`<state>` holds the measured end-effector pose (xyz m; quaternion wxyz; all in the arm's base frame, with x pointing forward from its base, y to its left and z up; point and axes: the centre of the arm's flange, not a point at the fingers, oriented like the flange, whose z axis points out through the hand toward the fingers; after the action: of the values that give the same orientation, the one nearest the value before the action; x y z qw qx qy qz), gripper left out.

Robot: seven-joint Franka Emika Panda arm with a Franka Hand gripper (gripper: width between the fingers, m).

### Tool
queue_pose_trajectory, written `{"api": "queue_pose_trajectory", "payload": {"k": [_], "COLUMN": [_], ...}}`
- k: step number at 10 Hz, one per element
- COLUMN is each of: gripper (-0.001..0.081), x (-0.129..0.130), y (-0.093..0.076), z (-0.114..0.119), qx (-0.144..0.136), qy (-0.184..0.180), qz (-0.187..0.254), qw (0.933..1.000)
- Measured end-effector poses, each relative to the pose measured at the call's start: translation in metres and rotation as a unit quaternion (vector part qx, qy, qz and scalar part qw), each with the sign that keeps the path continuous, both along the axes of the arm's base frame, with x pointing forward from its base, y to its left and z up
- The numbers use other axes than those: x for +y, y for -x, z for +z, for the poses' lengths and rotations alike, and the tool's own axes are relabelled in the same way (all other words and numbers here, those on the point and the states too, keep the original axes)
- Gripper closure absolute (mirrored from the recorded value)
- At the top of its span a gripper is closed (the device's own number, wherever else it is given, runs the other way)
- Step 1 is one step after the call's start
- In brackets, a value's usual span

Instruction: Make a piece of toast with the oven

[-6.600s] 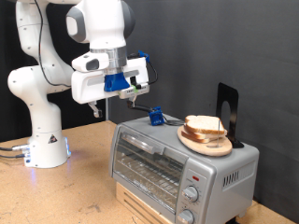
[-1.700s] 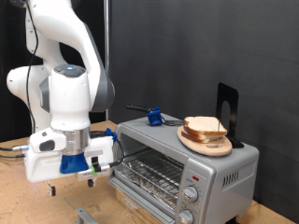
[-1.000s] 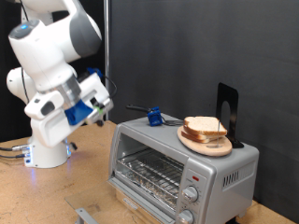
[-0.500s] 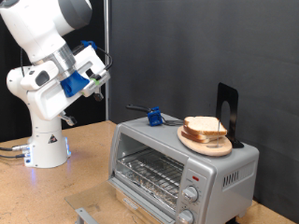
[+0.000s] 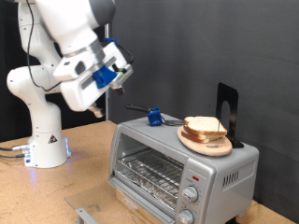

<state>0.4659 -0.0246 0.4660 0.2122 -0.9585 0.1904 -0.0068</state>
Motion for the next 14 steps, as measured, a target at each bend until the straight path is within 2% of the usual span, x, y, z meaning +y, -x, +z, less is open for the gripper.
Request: {"api": "queue_pose_trajectory", "payload": {"k": [2,3,5,6,7,9,10,14], "gripper": [-0.0002,-0.0002,-0.0002,-0.0002,-0.0002,-0.0002,-0.0002,-0.0002], "x": [0.04,0.058,0.096,0.101,0.1,0.097,0.101,0.144], "y": [0.005,0.011,0.024,0.03,0.029,0.024,0.025,0.056], "z": [0.009,0.014,0.023,0.025,0.024,0.022,0.02,0.017], "qx": [-0.015,-0.021,-0.023,-0.023,-0.023,-0.053,-0.069,-0.09], "qy": [0.028,0.044,0.067,0.074,0.072,0.083,0.088,0.075], "qz": [0.082,0.125,0.179,0.188,0.185,0.182,0.191,0.236], "qw": [0.9961,0.991,0.9814,0.9791,0.9797,0.9784,0.9752,0.9645]}}
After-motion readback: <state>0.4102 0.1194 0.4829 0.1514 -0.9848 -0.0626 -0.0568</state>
